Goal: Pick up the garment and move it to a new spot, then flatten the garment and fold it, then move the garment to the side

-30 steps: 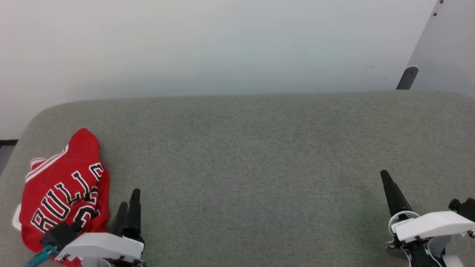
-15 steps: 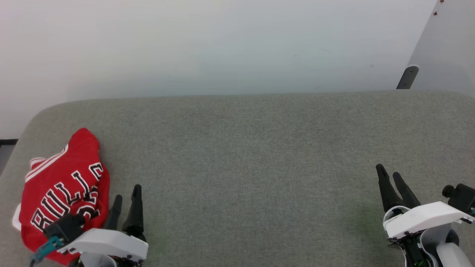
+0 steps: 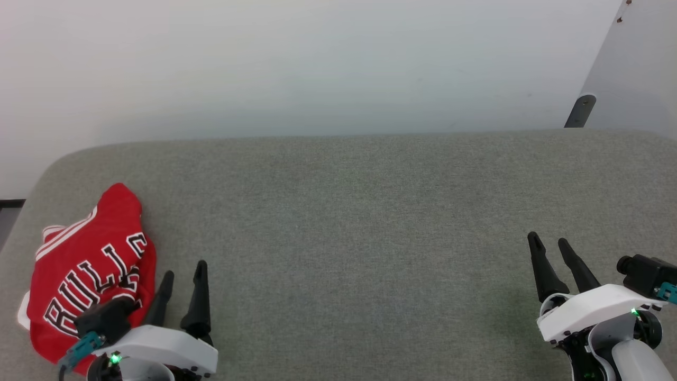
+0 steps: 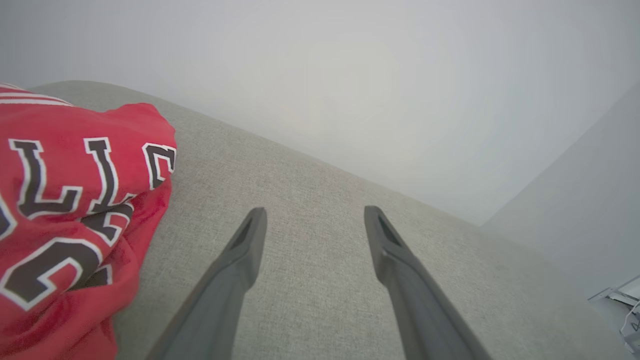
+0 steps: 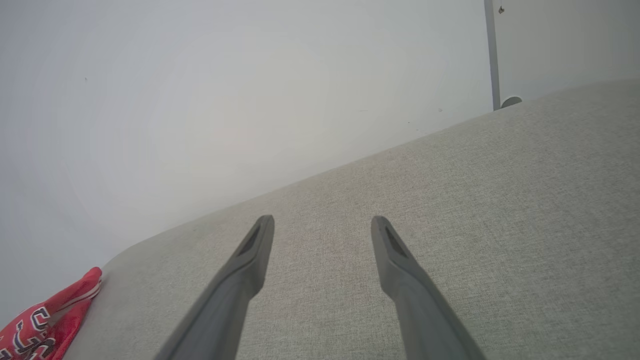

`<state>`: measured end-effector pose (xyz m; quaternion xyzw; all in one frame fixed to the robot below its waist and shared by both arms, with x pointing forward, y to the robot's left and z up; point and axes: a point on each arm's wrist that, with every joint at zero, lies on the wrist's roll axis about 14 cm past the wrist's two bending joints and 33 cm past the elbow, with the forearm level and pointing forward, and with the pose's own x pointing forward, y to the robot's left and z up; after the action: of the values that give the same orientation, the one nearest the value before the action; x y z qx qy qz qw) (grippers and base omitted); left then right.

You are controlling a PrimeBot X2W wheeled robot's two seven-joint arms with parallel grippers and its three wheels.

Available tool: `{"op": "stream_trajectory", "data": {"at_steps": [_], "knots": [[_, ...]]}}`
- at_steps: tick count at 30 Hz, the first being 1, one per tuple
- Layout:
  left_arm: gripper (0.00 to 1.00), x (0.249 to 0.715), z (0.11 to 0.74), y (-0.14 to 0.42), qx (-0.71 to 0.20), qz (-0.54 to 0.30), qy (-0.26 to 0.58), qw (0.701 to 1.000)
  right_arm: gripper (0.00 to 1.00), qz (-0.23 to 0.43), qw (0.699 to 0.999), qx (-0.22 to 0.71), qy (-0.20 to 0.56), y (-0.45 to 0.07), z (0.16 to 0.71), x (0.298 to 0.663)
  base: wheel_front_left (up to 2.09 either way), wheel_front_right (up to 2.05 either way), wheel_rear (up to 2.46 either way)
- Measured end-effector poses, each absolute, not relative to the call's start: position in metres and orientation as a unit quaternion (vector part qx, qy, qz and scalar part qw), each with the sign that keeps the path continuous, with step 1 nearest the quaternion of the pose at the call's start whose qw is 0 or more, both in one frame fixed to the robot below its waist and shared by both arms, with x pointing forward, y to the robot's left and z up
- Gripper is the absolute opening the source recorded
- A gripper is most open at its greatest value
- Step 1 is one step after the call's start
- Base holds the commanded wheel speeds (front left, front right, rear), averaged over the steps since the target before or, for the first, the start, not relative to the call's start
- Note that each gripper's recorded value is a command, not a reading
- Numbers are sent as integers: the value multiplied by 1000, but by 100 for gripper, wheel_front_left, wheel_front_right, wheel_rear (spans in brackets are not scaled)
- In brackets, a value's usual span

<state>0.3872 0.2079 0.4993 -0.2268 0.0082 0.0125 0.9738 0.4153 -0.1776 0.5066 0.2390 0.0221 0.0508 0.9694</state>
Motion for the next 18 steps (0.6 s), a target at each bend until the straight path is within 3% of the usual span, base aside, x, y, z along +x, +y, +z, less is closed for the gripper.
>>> {"op": "stream_trajectory", "data": {"at_steps": [18], "knots": [[100, 389, 505, 206, -137, -4, -9, 991, 100, 55, 987, 151, 7, -183, 512, 417, 0, 0, 0]]}}
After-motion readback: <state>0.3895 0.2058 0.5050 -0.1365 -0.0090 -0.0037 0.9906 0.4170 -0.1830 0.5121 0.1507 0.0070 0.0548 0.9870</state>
